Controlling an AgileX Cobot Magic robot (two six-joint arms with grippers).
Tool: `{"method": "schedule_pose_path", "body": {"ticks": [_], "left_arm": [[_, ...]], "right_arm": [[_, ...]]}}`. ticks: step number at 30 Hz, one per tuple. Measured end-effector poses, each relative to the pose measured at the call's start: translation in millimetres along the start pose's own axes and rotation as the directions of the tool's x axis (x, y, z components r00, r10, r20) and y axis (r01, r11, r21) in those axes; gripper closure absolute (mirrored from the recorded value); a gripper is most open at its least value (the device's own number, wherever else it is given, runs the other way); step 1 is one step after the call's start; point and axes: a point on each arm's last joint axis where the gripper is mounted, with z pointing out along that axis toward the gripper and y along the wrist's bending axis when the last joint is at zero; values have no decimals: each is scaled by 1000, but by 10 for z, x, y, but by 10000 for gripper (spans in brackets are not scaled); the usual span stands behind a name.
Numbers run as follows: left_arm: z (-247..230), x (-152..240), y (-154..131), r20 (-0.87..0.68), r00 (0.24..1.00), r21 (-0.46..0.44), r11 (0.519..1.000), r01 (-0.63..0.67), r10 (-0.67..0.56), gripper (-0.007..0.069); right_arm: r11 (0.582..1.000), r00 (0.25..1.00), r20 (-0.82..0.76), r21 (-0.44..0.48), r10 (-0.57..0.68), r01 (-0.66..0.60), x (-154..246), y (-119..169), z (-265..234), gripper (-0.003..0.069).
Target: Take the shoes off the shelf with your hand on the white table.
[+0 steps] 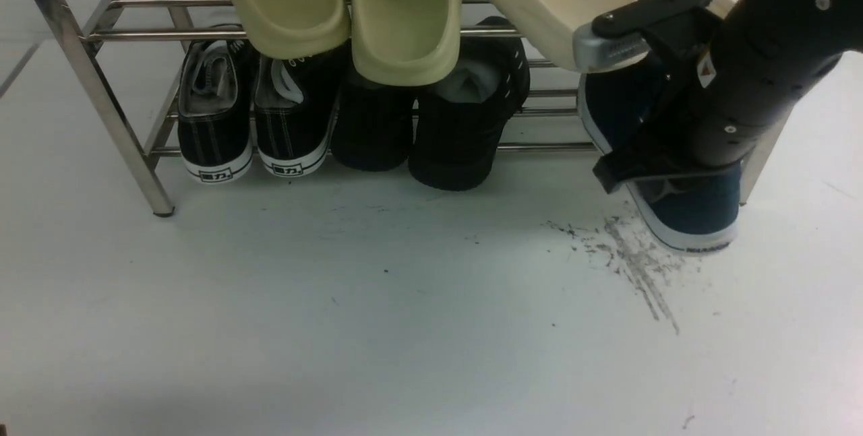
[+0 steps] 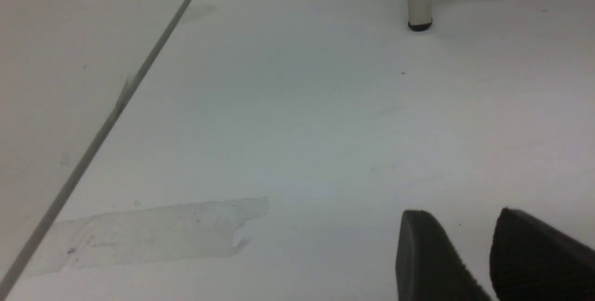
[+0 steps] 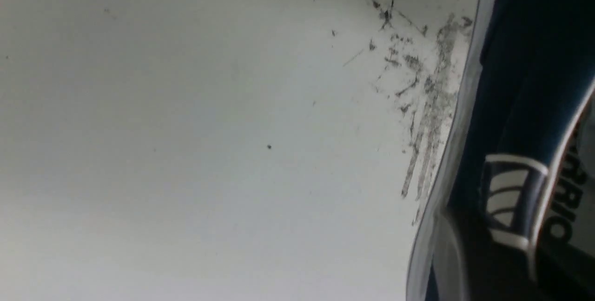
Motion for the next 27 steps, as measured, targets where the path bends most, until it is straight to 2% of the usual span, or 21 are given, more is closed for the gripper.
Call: {"method": "schedule_pose_path", "body": {"ticks": [6, 11, 17, 23, 27], "left_arm": [[0, 0, 0, 0, 1000, 0, 1000, 0, 0, 384], [0, 0, 0, 0, 1000, 0, 1000, 0, 0, 384], [0, 0, 0, 0, 1000, 0, 1000, 0, 0, 384], [0, 0, 0, 0, 1000, 0, 1000, 0, 0, 384], [0, 0, 0, 0, 1000, 0, 1000, 0, 0, 384]], "right_arm": [[999, 998, -59, -37, 17, -20, 236, 5, -245, 623], [999, 994, -110, -51, 6, -12, 573, 153, -265, 623], [992, 989, -148, -118, 19, -37, 881, 664, -258, 623], [983, 994, -61, -159, 85, -94, 815, 1069, -26, 623], [981, 991, -72, -153, 110, -120, 763, 1168, 178, 623]]}}
